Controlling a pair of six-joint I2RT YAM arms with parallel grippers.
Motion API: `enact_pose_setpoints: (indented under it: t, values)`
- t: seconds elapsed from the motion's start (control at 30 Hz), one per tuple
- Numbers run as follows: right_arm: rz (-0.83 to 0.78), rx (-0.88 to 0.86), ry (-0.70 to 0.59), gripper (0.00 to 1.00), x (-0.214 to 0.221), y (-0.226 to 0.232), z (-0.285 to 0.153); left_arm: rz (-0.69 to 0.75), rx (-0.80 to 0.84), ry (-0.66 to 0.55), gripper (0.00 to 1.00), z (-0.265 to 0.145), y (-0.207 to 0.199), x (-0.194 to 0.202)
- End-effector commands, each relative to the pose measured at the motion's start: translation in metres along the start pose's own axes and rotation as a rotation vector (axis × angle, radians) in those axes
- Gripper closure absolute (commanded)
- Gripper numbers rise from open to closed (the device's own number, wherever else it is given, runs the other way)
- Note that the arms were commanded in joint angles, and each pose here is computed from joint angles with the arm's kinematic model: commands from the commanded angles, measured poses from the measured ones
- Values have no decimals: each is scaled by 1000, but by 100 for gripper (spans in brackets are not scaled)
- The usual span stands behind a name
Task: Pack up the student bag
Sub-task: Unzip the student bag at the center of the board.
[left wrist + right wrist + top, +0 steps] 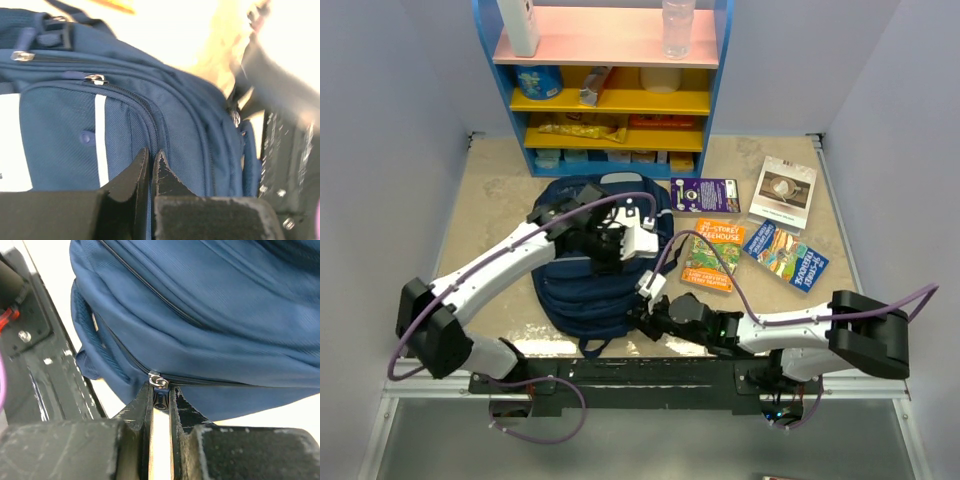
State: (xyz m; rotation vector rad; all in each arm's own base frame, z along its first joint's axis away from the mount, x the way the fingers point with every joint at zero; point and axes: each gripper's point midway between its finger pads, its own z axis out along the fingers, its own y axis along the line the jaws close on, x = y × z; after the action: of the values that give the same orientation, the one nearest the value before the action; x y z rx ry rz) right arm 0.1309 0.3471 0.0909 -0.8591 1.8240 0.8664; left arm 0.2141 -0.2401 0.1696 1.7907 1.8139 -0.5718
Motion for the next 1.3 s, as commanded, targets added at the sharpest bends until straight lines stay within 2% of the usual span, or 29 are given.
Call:
enact_pose_setpoints:
  t: [0.0,0.27,0.37,0.47,0.5,0.67,0.8,0.93,1.03,1.1,1.13,1.17,1.2,1.27]
  values:
    - [34,-30,-29,100,-22,33,-4,-45,-42,-189,100,24,33,-64]
    - [2,35,47,100,-10,59,-16,-232,39,-303,100,59,59,-115]
    - [-30,38,94,100,-8,72,-13,-284,6,-395,100,54,77,-142]
    - [-51,11,106,100,-12,88,1,-394,-37,-479,100,40,97,-156]
    - [-72,-4,114,100,-12,95,9,-481,-32,-499,100,36,103,-156]
    - [-131,-76,98,100,-28,128,39,-620,-86,-548,100,25,118,-159]
    - [-187,-90,123,100,-28,139,58,-798,-134,-565,100,13,131,-137]
    - [-231,-74,162,100,-21,138,66,-890,-172,-637,100,-30,137,-131]
    - [-228,-23,178,100,-10,119,52,-963,-200,-676,100,-64,141,-109]
    - [-226,26,168,100,-8,100,37,-1033,-232,-671,100,-71,145,-78]
    - [-218,38,164,100,-8,94,32,-1036,-242,-688,100,-82,139,-75]
    - [-207,63,181,100,1,83,26,-1066,-242,-670,100,-78,133,-61]
    - [-186,71,152,100,-10,79,19,-1084,-252,-671,100,-81,131,-53]
    - [-142,115,150,100,-8,58,12,-1094,-229,-682,100,-84,114,-48]
